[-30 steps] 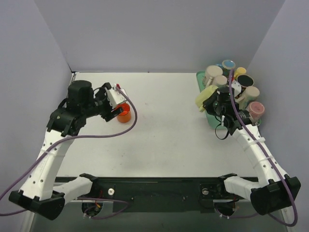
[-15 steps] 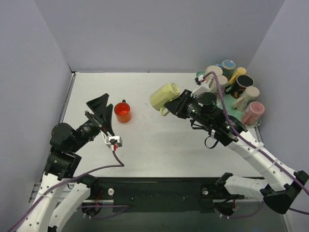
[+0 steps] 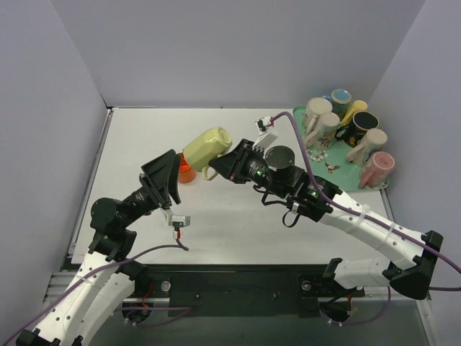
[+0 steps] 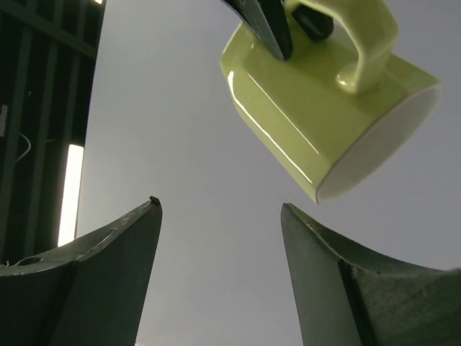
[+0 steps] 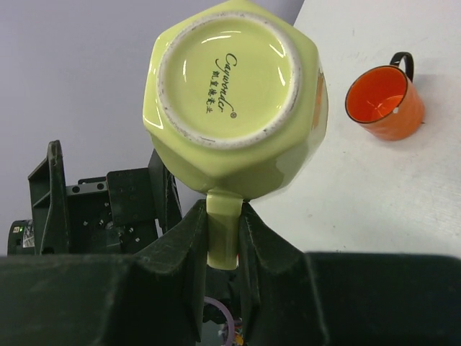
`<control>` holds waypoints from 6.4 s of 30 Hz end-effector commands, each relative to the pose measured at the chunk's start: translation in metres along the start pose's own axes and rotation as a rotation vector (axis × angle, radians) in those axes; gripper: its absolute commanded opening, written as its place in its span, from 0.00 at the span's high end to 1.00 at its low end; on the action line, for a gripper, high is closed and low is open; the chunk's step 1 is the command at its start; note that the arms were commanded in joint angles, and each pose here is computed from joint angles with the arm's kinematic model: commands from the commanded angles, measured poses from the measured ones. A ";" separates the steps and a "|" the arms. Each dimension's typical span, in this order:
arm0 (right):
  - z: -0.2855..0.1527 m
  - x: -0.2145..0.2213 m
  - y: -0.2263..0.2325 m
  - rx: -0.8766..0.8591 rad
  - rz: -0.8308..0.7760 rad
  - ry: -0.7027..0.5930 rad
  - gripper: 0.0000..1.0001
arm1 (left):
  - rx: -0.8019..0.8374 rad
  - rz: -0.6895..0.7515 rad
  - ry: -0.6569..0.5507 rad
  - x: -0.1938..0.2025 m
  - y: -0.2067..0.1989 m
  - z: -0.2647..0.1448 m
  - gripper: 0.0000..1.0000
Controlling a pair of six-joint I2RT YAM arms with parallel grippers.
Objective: Turn the mug right side up
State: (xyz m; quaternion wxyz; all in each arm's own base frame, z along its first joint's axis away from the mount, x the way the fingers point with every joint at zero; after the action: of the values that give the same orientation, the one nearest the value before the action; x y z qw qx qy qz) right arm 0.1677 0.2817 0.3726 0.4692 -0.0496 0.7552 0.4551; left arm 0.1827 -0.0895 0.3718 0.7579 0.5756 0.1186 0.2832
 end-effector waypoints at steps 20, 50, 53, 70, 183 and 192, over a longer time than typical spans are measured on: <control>-0.013 -0.047 0.057 -0.190 -0.005 -0.210 1.00 | 0.010 0.103 -0.036 0.000 -0.001 0.010 0.26; -0.006 -0.025 -0.067 0.403 -0.153 -0.087 0.09 | 0.478 -0.427 0.480 0.029 -0.041 -0.013 1.00; -0.024 -0.022 -0.086 0.528 -0.233 -0.097 0.08 | 0.644 -0.570 0.775 0.041 -0.049 -0.029 1.00; -0.056 -0.010 -0.143 0.723 -0.283 -0.055 0.06 | 0.641 -1.707 1.854 0.173 -0.135 -0.067 1.00; -0.068 -0.067 -0.028 -0.108 0.020 -0.162 1.00 | 0.052 0.150 -0.041 -0.059 -0.001 0.088 0.03; -0.054 -0.057 -0.006 -0.169 0.009 -0.109 1.00 | 0.095 0.120 -0.029 -0.052 0.001 0.099 0.04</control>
State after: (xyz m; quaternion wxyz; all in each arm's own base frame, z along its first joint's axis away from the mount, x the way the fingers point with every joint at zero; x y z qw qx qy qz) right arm 0.1675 0.2117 0.3592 0.4301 -0.0487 0.7760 0.4588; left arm 0.1889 -0.1999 0.3642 0.6839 0.6569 0.0944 0.3032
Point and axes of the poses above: each gripper's point midway between its finger pads, its own z axis out along the fingers, its own y axis along the line the jaws close on, x = y × z, the point moved 9 cm from there along -z, back along the fingers, and after that the axes turned 8 degrees about -z, right-handed, at the moved point
